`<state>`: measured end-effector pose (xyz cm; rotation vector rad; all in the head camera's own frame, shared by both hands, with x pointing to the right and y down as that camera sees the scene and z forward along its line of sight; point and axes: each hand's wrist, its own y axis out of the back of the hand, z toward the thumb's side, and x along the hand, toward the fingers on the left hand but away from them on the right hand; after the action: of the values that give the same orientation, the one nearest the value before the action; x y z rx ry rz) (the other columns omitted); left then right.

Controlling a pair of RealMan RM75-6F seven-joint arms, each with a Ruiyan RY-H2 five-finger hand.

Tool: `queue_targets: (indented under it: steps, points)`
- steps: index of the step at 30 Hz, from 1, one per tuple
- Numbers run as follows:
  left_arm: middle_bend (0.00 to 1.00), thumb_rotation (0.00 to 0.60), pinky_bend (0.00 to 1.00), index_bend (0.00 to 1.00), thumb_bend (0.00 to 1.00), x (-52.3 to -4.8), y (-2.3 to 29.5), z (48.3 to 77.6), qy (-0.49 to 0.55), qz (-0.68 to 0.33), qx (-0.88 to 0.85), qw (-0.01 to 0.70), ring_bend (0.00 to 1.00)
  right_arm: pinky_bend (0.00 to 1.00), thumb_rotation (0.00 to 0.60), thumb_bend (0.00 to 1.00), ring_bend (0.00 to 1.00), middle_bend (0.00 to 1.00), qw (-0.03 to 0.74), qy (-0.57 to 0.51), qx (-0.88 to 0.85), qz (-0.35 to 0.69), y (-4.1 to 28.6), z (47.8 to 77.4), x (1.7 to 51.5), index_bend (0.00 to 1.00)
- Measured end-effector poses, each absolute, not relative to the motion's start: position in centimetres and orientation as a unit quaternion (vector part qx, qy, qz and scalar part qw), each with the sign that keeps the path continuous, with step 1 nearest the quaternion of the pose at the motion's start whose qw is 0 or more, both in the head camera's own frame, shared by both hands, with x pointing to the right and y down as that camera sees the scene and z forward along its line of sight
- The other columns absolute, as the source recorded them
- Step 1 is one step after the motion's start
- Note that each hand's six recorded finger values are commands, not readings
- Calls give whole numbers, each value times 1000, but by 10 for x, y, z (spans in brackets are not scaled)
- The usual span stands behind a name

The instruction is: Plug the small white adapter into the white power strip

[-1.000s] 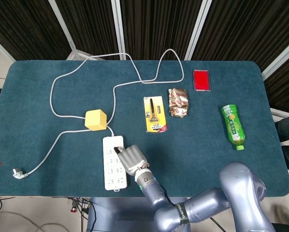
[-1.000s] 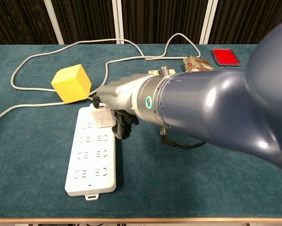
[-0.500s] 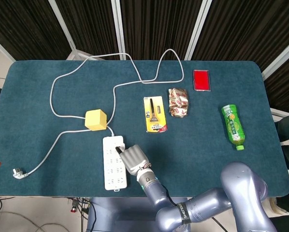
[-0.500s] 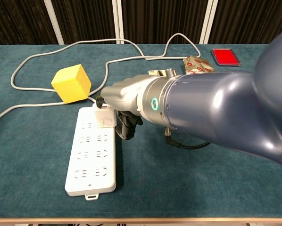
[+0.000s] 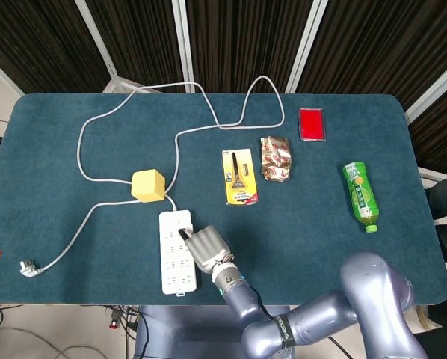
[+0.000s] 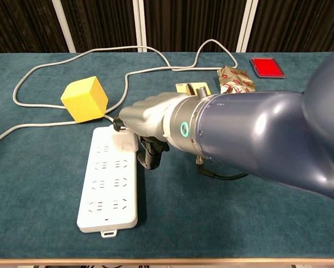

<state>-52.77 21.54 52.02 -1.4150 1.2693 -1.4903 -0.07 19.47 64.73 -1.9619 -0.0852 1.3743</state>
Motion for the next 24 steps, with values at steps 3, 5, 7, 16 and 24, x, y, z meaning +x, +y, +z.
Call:
queue_targets:
  steps: [3,5,7,16,24]
  points:
    - [0,600,0,188,84,-527,215,521,491,-577,-548,355,0,571,600,606,632,656,364,-31,-762,534,196,648,0,553]
    - [0,600,0,188,84,-527,215,521,490,-577,-548,355,0,571,600,606,632,656,364,-31,-762,535,196,648,0,553]
    - [0,600,0,188,84,-527,215,521,490,-578,-548,355,0,571,600,607,632,657,362,-34,-763,534,195,648,0,529]
    - [0,600,0,188,84,-527,215,522,490,-579,-547,355,0,553,600,596,615,595,334,-104,-786,511,170,623,-5,88]
    - [0,600,0,188,84,-526,216,522,487,-579,-548,357,0,330,600,435,301,193,268,-231,-813,462,124,578,12,35]
